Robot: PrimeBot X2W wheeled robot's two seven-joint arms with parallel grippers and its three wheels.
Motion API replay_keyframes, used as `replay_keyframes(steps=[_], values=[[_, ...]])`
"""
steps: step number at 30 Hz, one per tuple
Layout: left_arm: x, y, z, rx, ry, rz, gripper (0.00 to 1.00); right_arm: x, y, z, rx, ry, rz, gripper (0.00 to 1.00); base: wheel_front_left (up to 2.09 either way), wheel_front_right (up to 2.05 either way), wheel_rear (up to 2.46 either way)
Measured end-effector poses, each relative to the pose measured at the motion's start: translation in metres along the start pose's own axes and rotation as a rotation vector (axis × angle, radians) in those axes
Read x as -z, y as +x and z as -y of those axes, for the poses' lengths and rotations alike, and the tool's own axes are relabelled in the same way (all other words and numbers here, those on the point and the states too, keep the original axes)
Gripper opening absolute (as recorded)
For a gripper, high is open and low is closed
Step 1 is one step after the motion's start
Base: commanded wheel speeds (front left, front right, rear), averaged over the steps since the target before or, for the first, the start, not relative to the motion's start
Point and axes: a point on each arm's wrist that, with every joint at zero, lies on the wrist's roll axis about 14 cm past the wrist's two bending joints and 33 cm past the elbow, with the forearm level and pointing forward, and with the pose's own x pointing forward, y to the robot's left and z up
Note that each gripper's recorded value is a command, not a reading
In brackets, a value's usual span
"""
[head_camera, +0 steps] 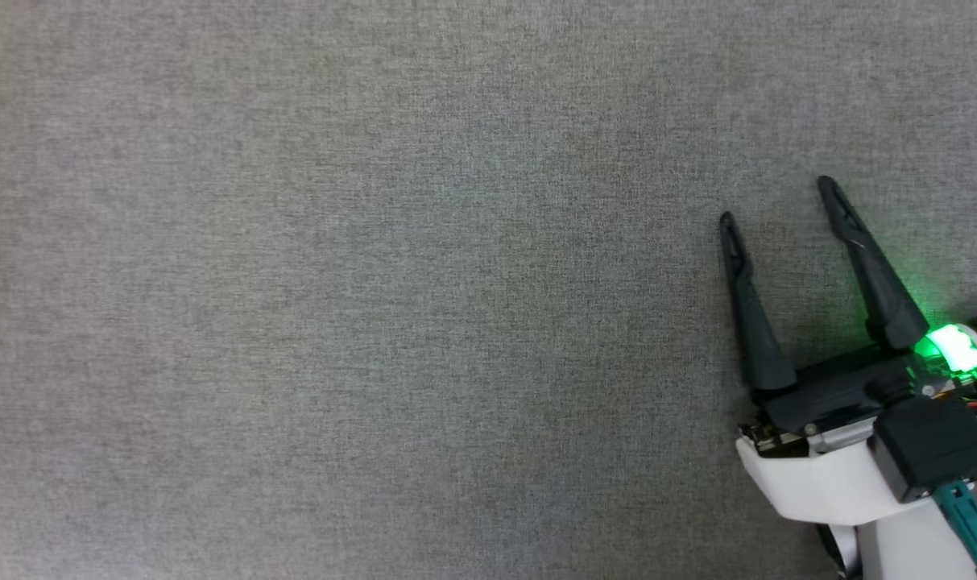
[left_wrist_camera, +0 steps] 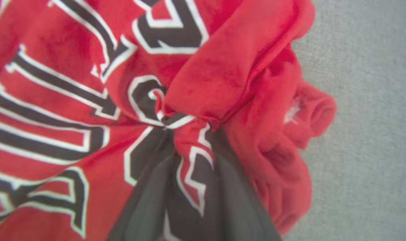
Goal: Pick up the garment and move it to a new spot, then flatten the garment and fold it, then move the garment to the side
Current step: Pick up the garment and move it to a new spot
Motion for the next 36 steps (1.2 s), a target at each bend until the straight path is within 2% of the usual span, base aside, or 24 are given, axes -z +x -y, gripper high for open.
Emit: replay_keyframes(steps=[6,9,14,23,29,36], values=[[-0.006,-0.016,0.003,-0.003,0.048,0.110,0.00,-0.008,-0.004,0.003,0.007,-0.014,0.000,1.00,0.00,0.00,0.00],[-0.019,-0.036,0.006,0.000,0.090,0.216,0.00,-0.016,-0.009,0.002,0.004,-0.017,0.002,1.00,0.00,0.00,0.00],[-0.068,-0.099,0.009,-0.014,0.182,0.532,0.00,-0.035,-0.023,0.005,0.022,-0.012,0.015,1.00,0.00,0.00,0.00],[-0.083,-0.193,0.048,0.055,0.397,0.864,0.00,-0.074,-0.064,0.019,0.091,-0.036,0.061,1.00,0.00,0.00,0.00],[-0.091,-0.255,0.107,0.172,0.524,1.082,0.00,-0.101,-0.087,0.024,0.129,-0.038,0.120,1.00,0.00,0.00,0.00],[-0.081,-0.301,0.215,0.418,0.588,1.294,0.00,-0.112,-0.115,0.035,0.189,-0.043,0.140,1.00,0.00,0.00,0.00]])
